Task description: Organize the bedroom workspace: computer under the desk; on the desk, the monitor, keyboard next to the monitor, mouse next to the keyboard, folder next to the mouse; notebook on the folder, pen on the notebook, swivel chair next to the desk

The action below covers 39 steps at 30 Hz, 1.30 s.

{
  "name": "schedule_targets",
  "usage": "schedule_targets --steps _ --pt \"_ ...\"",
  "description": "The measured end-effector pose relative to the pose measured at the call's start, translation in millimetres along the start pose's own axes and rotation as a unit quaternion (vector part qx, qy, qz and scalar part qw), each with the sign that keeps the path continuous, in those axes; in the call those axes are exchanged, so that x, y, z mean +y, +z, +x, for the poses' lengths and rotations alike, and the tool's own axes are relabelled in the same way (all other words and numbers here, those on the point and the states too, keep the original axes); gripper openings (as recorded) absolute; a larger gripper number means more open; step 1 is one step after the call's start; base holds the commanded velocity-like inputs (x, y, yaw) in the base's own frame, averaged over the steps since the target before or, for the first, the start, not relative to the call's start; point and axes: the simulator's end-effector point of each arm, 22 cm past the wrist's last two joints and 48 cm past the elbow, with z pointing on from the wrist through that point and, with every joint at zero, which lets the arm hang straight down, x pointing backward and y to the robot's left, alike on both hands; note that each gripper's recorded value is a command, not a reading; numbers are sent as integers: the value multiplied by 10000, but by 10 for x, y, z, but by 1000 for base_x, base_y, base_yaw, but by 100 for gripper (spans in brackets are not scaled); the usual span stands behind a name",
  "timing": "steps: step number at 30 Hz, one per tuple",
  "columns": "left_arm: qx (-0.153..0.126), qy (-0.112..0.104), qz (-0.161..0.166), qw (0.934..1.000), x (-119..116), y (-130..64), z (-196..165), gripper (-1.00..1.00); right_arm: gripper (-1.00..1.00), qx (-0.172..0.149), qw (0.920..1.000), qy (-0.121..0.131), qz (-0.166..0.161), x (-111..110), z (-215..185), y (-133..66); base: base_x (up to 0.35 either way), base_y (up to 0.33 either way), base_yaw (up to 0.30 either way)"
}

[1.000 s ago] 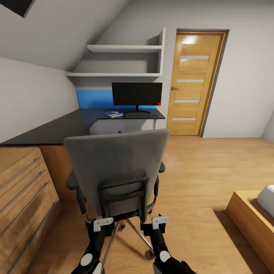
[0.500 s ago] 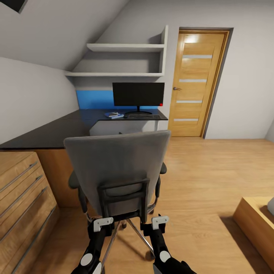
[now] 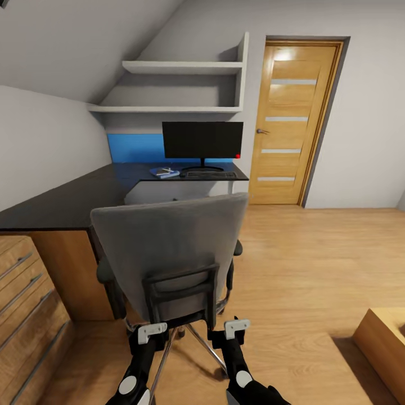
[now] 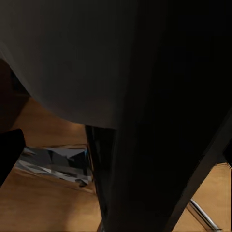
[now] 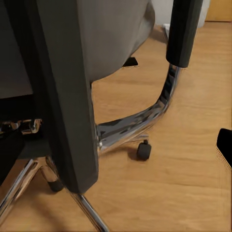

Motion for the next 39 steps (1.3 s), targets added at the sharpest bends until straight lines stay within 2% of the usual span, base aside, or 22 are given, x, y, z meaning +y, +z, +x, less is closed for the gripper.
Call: schedule_targets --steps 8,39 --pt "9 13 8 10000 -3 -1 7 100 100 1 10000 -4 3 -8 2 0 271 -97 0" --pt "20 -5 2 10000 -5 -2 16 100 100 2 10000 -2 2 -5 2 0 204 -2 0"
